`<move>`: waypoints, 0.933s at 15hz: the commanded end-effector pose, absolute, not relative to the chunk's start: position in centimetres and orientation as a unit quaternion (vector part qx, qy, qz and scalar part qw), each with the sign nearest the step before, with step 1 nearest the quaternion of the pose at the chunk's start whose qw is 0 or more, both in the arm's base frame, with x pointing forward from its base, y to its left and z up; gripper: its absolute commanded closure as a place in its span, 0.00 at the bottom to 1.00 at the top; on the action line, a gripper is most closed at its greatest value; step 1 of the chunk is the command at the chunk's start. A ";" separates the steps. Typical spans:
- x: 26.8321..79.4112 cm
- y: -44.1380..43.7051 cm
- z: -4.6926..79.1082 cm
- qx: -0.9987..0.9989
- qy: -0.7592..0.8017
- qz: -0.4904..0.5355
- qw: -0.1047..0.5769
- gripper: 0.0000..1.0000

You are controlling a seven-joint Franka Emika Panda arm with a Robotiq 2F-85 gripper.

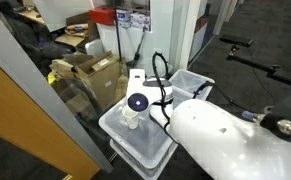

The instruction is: Put the black marker inside the white cup

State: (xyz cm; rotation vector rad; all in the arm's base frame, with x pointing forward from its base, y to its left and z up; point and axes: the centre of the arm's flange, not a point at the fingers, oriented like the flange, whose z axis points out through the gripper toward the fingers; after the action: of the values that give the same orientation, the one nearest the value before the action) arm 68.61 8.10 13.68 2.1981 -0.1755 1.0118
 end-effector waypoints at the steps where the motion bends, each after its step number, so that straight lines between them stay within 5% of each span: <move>1: 69.1 9.6 14.4 0.843 -0.042 0.404 0.354 0.95; 14: 69.5 15.5 14.7 0.845 0.037 0.417 0.332 0.95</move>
State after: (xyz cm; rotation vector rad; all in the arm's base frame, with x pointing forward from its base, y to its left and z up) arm 69.81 14.46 14.54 2.2148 0.0250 1.0618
